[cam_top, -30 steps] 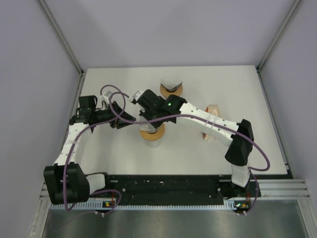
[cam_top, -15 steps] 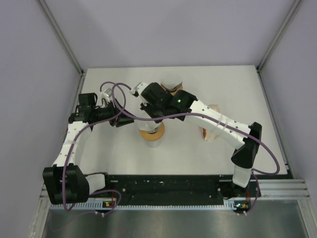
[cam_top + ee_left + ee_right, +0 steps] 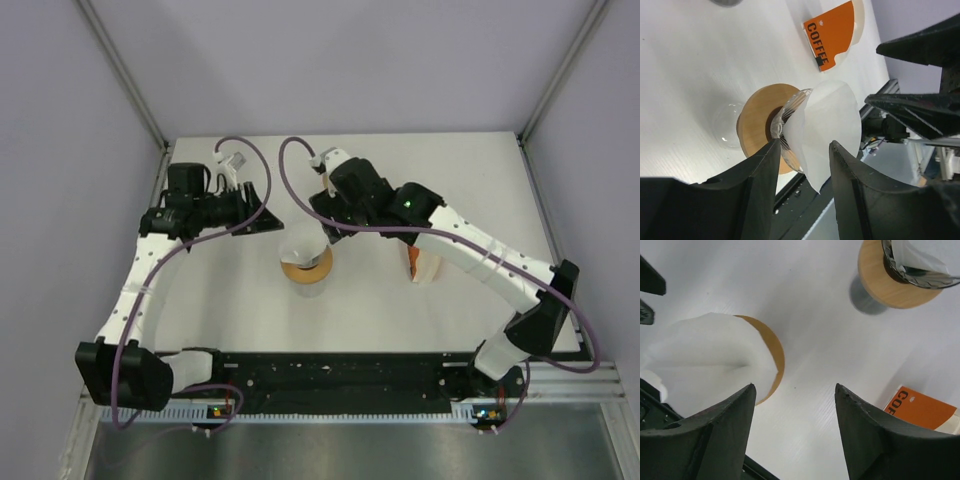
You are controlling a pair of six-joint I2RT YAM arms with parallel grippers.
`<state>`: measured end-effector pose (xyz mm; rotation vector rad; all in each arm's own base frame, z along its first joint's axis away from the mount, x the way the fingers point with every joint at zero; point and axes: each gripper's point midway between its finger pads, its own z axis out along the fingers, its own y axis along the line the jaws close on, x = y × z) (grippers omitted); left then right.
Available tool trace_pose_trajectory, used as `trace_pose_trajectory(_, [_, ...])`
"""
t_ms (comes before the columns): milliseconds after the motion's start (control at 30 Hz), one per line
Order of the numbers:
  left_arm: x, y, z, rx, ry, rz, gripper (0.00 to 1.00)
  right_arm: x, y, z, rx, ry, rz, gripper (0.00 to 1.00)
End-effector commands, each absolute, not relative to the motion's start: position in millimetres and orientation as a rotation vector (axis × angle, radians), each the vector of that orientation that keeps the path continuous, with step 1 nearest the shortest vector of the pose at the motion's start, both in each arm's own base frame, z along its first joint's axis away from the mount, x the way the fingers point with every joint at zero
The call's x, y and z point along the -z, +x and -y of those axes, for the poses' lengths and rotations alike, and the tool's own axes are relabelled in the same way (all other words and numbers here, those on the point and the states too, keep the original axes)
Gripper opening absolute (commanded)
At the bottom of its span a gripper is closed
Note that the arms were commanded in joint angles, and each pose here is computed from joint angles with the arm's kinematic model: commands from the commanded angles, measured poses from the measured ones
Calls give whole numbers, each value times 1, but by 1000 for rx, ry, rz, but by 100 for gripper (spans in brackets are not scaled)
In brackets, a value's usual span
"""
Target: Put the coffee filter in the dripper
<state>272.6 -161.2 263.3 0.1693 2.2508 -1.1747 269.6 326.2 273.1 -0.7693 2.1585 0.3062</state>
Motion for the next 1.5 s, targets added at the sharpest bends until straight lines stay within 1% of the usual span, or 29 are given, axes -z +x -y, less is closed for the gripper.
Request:
trace_pose_trajectory(0, [-255, 280, 167, 1016, 307, -2249, 50, -279, 277, -331, -484, -632, -2116, 67])
trace_pose_trajectory(233, [-237, 283, 163, 933, 327, -2293, 49, -263, 277, -341, -563, -610, -2115, 68])
trace_pose_trajectory(433, [-234, 279, 163, 919, 350, -2291, 49, -267, 283, -342, -596, -571, -2095, 68])
trace_pose_trajectory(633, [-219, 273, 164, 941, 366, -2324, 49, -229, 276, -351, -634, -608, -2173, 68])
trace_pose_trajectory(800, [-213, 268, 160, 913, 390, -2339, 48, -208, 275, -348, -620, -604, -2206, 68])
trace_pose_trajectory(1000, [-204, 264, 160, 917, 405, -2355, 48, -196, 274, -349, -618, -623, -2225, 68])
trace_pose_trajectory(1100, [-198, 267, 156, 878, 408, -2364, 48, -190, 275, -348, -614, -625, -2232, 68])
trace_pose_trajectory(1300, [-203, 271, 155, 862, 416, -2342, 47, -183, 279, -345, -613, -625, -2239, 68])
trace_pose_trajectory(1467, [-223, 266, 162, 923, 452, -2294, 47, -209, 277, -350, -647, -716, -2156, 68])
